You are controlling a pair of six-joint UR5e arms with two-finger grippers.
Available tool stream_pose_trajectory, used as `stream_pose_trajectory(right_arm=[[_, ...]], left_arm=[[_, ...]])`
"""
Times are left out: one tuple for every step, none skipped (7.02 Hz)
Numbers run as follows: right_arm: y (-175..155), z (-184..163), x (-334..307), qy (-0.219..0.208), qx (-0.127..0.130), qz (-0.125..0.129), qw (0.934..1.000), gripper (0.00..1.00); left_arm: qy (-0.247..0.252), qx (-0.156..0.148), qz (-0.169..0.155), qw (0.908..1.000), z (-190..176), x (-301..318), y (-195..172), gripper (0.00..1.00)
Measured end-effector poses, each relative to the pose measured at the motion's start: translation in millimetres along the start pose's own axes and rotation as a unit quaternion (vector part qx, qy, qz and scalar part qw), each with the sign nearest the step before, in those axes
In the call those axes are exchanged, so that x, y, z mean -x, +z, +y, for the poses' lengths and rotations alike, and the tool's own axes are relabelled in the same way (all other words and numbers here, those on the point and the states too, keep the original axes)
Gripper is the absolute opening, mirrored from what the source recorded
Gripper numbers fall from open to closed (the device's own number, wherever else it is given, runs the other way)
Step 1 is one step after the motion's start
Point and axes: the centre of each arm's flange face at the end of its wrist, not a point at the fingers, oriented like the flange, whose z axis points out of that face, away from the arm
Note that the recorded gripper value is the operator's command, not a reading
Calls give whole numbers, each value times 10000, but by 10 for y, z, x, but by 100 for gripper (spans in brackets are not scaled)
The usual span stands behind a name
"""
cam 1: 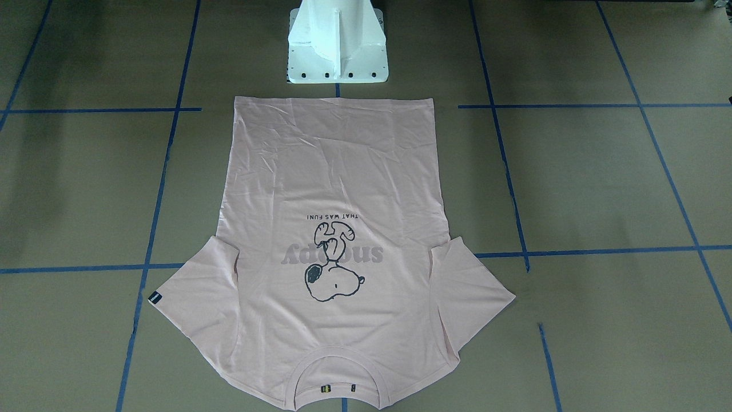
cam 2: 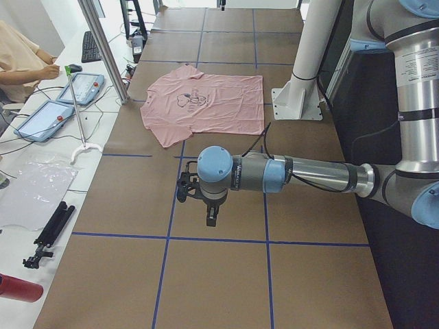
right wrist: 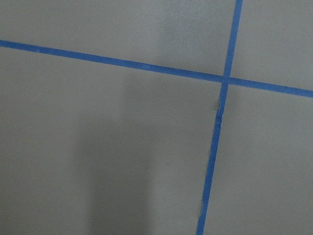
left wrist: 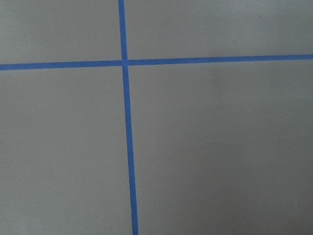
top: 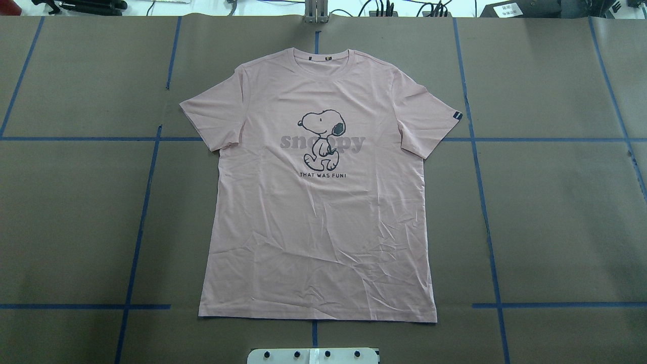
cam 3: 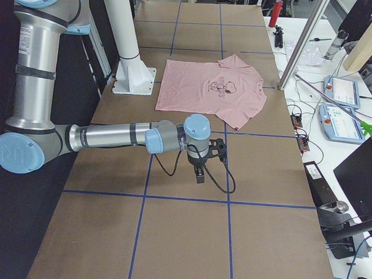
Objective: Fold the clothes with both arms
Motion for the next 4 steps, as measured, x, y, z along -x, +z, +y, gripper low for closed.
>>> stream_pose_trajectory(right_arm=[[8, 2, -1, -2, 2, -34, 10000, 100], [6, -2, 7, -25, -9, -53, 10000, 100], [8, -4, 17, -50, -13, -60, 10000, 100], [12, -7, 33, -76, -10, -65, 9999, 100]], left_arm=[[24, 0, 1, 10000, 2, -14, 1, 100], [63, -13, 1, 10000, 1, -37, -11, 100], [103, -33, -1, 9999, 1, -73, -34, 100], [130, -43, -4, 9999, 3, -106, -52, 100]])
